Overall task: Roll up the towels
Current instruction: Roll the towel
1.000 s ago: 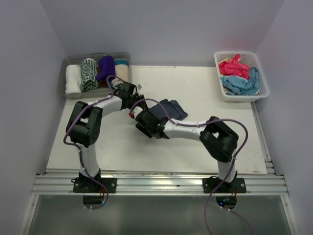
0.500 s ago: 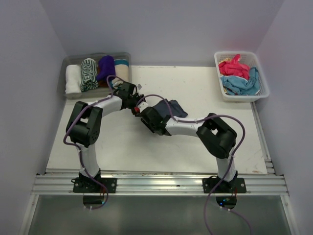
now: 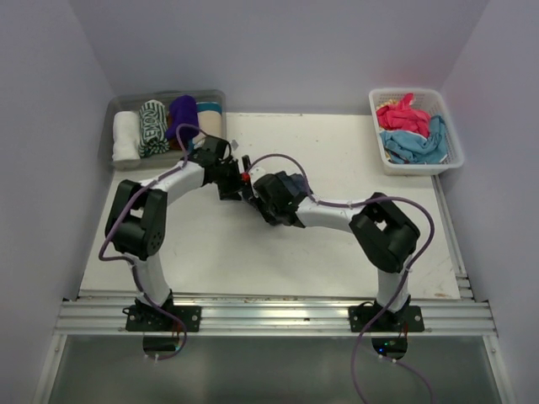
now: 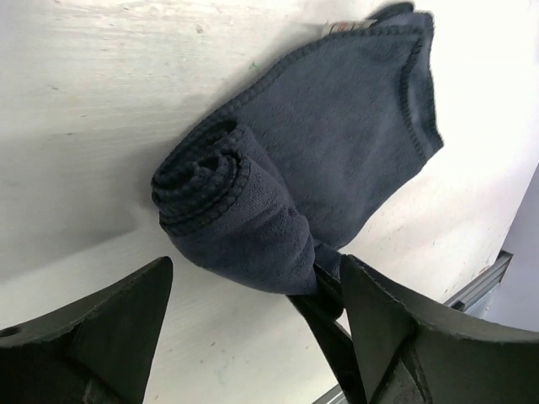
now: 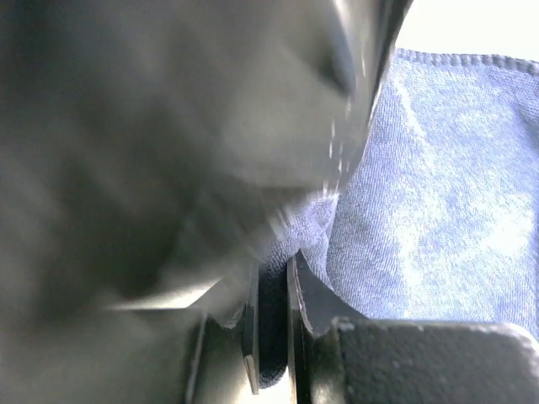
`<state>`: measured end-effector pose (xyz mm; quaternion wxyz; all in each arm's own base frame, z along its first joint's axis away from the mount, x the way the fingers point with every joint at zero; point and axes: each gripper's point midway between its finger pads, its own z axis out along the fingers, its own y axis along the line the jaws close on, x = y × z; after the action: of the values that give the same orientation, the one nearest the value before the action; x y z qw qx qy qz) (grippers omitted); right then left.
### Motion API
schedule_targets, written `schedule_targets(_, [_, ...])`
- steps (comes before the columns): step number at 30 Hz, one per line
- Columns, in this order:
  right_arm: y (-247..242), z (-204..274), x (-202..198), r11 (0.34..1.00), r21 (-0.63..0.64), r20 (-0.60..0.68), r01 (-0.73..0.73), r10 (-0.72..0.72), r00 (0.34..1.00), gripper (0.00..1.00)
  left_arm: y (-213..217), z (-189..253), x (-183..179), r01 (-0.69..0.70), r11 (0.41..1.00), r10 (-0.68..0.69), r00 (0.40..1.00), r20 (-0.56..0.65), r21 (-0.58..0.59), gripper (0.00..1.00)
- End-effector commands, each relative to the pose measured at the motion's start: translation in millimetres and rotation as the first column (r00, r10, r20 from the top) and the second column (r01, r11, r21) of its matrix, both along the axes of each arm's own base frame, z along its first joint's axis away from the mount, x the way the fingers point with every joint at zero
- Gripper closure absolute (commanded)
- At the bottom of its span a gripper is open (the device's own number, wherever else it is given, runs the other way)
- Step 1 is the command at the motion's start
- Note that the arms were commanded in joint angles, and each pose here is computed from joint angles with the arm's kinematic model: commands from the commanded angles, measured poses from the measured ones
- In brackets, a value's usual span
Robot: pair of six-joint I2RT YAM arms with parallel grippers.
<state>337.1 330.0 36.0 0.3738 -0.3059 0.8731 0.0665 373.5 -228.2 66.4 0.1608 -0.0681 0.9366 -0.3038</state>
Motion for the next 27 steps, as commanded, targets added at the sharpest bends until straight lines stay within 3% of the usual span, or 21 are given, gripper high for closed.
schedule_targets(1, [-4,-12,-32,0.995,0.101,-0.181,0.004,0.014,0.983,1.00,16,68,15,-0.018,0.998,0.026,0.988,0.154,-0.052,0.15])
schedule_targets(10, [-3,-2,-51,0.924,0.365,-0.366,0.113,0.031,0.930,1.00,25,53,-11,-0.017,0.998,0.024,0.994,0.109,-0.066,0.17])
schedule_targets(17, [-1,1,-61,0.803,0.542,-0.516,0.247,0.085,0.852,1.00,11,32,-37,0.008,0.996,-0.003,0.998,0.067,-0.089,0.13])
schedule_targets(27, [-2,7,-60,0.664,0.650,-0.622,0.370,0.185,0.761,1.00,-12,11,-35,0.013,0.992,-0.006,0.998,0.056,-0.123,0.16])
